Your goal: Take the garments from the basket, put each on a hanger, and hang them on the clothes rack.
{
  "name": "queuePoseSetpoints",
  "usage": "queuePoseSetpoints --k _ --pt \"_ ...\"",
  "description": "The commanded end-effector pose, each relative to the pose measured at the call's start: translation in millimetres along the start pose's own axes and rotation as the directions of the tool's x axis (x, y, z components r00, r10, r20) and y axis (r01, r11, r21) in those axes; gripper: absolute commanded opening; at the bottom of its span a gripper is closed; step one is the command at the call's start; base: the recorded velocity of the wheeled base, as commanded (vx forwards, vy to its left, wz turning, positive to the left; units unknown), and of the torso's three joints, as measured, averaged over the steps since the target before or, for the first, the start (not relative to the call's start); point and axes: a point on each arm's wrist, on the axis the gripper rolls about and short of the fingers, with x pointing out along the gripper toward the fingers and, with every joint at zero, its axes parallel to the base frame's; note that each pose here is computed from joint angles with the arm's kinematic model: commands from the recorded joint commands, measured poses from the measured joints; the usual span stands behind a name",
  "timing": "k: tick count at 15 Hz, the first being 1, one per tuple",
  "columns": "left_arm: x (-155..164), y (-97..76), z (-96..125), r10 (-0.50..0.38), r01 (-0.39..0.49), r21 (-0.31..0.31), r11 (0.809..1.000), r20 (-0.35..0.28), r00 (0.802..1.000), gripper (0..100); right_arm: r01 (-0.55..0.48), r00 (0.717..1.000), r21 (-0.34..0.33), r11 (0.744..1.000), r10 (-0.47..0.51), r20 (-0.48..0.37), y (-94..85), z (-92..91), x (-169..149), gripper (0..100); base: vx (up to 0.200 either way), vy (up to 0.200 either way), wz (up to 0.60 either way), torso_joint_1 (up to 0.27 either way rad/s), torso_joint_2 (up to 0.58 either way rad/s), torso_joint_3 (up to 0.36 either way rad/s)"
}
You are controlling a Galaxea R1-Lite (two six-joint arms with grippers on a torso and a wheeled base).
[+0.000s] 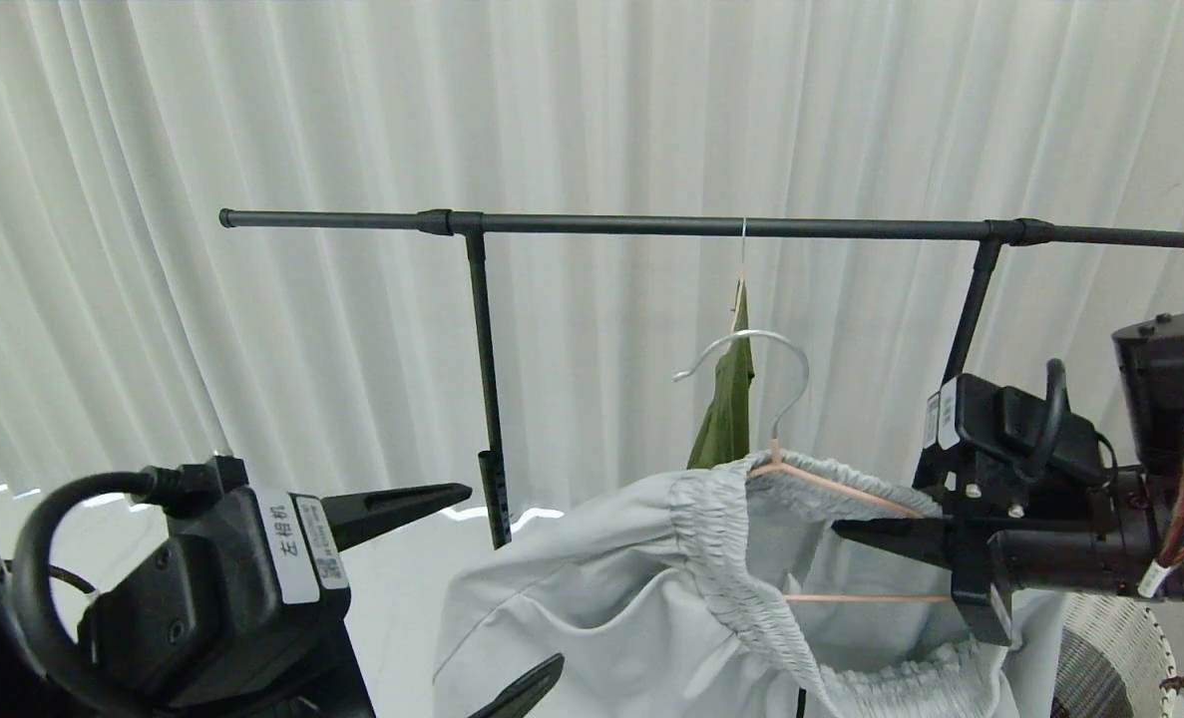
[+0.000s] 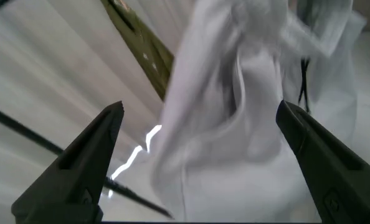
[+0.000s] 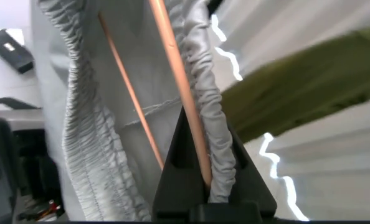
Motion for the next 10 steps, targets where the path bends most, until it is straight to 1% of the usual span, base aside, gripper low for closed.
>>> queuePoseSetpoints --k 1,2,3,4,5,7,10 --pt "-3 -0.9 -26 0.019 -0.021 -0.024 0.999 -0.101 0.995 100 0.033 0.999 0.002 0.999 -0.033 0.021 -4.4 4.9 -11 0 0.000 0.000 0.00 0.000 0.00 0.000" --pt "-6 1.6 -44 0.048 -0.057 -0.046 0.997 -0.177 0.983 100 0.033 0.999 0.000 0.999 -0.033 0.021 -5.3 8.1 -13 0 0.000 0.000 0.00 0.000 0.00 0.000" --pt "-7 2.6 -59 0.061 -0.079 -0.067 0.995 -0.247 0.967 100 0.037 0.999 -0.002 0.999 -0.037 0.027 -6.2 12.5 -16 0 0.000 0.000 0.00 0.000 0.00 0.000" --pt "-7 3.4 -65 0.066 -0.090 -0.077 0.993 -0.277 0.959 100 0.037 0.999 -0.004 0.999 -0.037 0.030 -6.3 14.5 -18 0 0.000 0.000 0.00 0.000 0.00 0.000" --pt "-6 7.3 -72 0.068 -0.106 -0.108 0.989 -0.306 0.950 100 0.037 0.998 -0.011 0.999 -0.037 0.042 -5.9 20.8 -23 0 0.000 0.000 0.00 0.000 0.00 0.000" --pt "-2 13.0 -72 0.037 -0.087 -0.157 0.984 -0.294 0.955 100 0.027 0.998 -0.020 0.999 -0.026 0.055 -2.5 25.0 -27 0 0.000 0.000 0.00 0.000 0.00 0.000" --pt "2 20.0 -71 0.032 -0.084 -0.176 0.981 -0.282 0.959 100 -0.003 0.998 -0.032 0.999 0.005 0.062 4.8 27.1 -30 0 0.000 0.000 0.00 0.000 0.00 0.000"
